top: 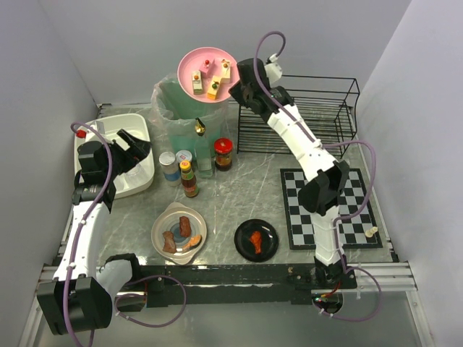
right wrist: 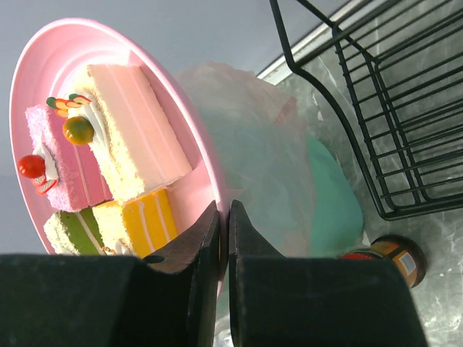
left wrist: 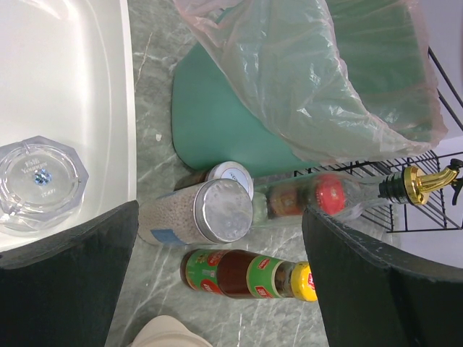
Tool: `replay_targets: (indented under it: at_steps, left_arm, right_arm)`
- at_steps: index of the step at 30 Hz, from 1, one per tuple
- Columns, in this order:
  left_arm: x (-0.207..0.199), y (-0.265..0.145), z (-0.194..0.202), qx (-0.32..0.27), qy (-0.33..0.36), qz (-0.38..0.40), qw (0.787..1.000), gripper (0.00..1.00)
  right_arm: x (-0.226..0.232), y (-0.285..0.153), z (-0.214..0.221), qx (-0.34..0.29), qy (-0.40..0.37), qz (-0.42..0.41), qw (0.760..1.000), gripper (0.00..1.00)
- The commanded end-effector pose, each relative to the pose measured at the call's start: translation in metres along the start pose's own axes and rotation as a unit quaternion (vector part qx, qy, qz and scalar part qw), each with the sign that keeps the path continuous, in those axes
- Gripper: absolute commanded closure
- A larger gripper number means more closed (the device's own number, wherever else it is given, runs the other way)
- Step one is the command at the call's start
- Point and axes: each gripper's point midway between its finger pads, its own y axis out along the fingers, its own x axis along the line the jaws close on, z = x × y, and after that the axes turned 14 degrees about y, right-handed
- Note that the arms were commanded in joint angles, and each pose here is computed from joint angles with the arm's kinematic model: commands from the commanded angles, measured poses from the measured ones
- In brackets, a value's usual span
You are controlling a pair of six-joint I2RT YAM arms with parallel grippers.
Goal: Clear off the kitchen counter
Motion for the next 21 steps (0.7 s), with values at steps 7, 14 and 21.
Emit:
replay_targets:
  at_steps: [7, 14, 21]
  left_arm:
    - [-0.001, -0.003, -0.005, -0.006, 0.008, -0.001, 1.000, 0.01]
    - [-0.001, -0.002, -0.003, -0.004, 0.007, 0.001, 1.000, 0.01]
    - [-0.003, -0.001, -0.001, 0.002, 0.005, 0.007, 1.000, 0.01]
  right_arm:
    - [0.051, -0.001, -0.005, -0.074, 0.028, -0.075, 0.994, 1.00]
    - [0.067, 0.002, 0.001, -0.121, -0.026, -0.104, 0.987, 1.00]
    - [0.061, 0.011, 0.006, -0.164, -0.074, -0.093, 0.979, 1.00]
